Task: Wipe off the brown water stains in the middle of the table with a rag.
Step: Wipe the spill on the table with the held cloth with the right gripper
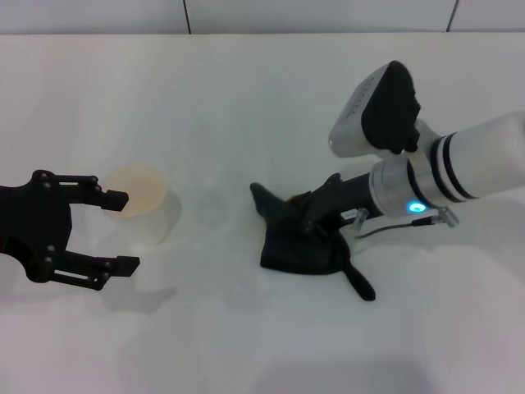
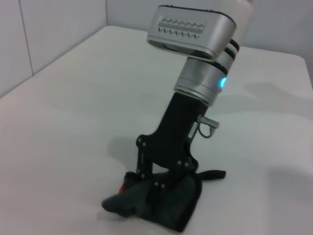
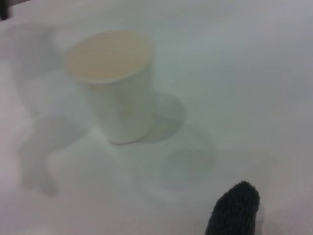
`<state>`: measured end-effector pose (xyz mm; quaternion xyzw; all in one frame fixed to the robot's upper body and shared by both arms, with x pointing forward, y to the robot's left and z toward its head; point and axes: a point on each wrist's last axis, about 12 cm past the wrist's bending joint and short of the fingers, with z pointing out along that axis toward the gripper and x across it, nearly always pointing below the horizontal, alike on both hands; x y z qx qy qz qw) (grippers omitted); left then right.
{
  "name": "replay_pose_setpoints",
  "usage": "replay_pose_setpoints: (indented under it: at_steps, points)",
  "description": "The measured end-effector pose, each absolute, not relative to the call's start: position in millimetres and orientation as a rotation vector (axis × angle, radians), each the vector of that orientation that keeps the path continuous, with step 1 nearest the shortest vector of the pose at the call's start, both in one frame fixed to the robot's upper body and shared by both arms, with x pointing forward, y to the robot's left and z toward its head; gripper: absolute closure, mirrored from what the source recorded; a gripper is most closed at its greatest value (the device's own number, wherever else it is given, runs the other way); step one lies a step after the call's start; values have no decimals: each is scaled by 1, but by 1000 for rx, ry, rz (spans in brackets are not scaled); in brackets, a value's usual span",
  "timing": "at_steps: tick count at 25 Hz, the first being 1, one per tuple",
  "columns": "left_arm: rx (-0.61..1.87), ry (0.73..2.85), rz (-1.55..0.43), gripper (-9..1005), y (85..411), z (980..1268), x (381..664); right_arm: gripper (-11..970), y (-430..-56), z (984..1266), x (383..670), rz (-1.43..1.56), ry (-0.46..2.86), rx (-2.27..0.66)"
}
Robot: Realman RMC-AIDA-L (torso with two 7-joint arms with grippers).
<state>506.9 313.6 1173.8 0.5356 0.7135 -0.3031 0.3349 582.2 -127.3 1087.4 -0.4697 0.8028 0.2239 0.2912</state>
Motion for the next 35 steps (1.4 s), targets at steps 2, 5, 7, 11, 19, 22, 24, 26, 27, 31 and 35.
replay_pose_setpoints:
  at_steps: [2,5,7,11,19,22,24,26,27,31,35]
  points:
    - [1396,1862,-791,134,314,1174,507,864,-131,1087,586,584,2148,-1217]
    - [1393,1863,-790,134,314,1174,507,864,-138,1086,592,564,2159,-1164]
    - [1391,1864,-789,134,314,1174,507,864,-141,1085,594,551,2163,-1138]
    - [1387,1864,-785,134,313,1174,508,864,-146,1085,599,532,2167,-1091]
    - [1391,1860,-781,134,313,1174,509,864,-140,1087,594,564,2160,-1127]
    - [1394,1856,-777,134,312,1175,510,865,-133,1087,587,601,2159,-1181]
    - [1394,1855,-776,134,312,1175,510,865,-127,1089,582,629,2157,-1226]
    - [1393,1853,-777,134,312,1175,510,865,-125,1090,579,646,2157,-1246]
    - [1392,1852,-777,134,312,1175,510,865,-124,1091,578,653,2157,-1252]
    - [1391,1850,-777,134,312,1176,510,865,-121,1090,570,696,2170,-1302]
    - [1390,1848,-777,134,312,1176,510,865,-114,1089,561,722,2169,-1367]
